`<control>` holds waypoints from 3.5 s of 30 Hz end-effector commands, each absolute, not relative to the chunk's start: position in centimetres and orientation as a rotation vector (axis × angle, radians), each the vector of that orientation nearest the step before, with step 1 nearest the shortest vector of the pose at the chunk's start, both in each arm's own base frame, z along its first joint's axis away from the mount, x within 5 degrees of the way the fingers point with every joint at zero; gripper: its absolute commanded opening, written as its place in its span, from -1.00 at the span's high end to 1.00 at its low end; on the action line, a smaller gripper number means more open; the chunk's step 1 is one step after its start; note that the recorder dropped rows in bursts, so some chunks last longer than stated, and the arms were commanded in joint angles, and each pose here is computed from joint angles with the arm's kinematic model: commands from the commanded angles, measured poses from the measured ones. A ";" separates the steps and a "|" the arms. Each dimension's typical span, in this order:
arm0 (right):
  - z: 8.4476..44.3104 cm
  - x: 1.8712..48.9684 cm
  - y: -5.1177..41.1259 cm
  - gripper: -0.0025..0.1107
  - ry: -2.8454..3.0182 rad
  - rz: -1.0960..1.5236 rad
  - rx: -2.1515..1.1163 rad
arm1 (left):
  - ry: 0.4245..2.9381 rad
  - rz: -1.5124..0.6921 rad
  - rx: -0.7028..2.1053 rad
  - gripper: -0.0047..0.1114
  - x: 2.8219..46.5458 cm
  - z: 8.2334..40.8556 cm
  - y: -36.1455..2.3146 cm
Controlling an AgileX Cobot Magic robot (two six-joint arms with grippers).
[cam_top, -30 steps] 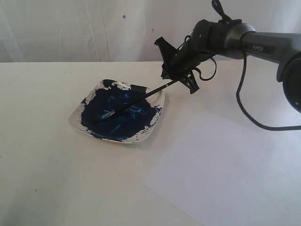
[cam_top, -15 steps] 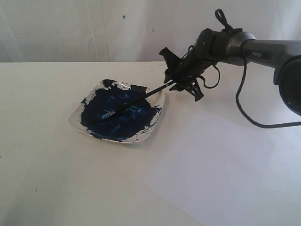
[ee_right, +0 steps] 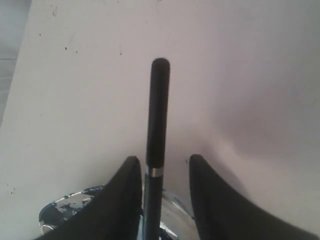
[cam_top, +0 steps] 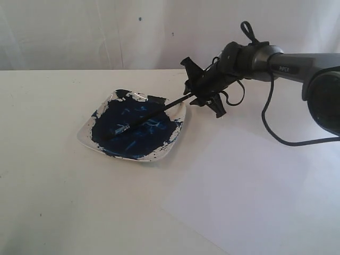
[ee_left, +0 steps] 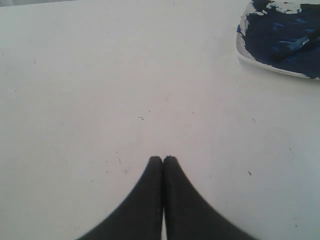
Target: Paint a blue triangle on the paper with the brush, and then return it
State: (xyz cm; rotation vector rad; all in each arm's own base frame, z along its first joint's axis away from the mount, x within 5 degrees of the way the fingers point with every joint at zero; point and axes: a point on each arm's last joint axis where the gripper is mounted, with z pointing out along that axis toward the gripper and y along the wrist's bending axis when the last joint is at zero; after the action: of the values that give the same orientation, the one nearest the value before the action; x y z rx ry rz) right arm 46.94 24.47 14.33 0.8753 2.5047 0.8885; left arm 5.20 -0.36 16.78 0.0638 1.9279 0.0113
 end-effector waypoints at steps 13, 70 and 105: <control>14.0 47.9 24.2 0.40 2.417 0.938 0.906 | 1.926 -0.003 0.064 0.92 5.2 16.7 -0.4; 13.6 48.2 24.5 0.57 2.364 0.957 0.900 | 1.926 -0.003 0.064 0.92 5.2 16.7 -0.4; 13.3 48.3 24.5 0.35 2.354 0.955 0.901 | 1.926 -0.003 0.064 0.92 5.2 16.7 -0.4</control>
State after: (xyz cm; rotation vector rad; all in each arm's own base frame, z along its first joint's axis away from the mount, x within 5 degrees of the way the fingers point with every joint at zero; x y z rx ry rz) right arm 48.09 24.62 13.24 0.9213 2.3667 0.9591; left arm 5.20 -0.36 16.78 0.0638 1.9279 0.0113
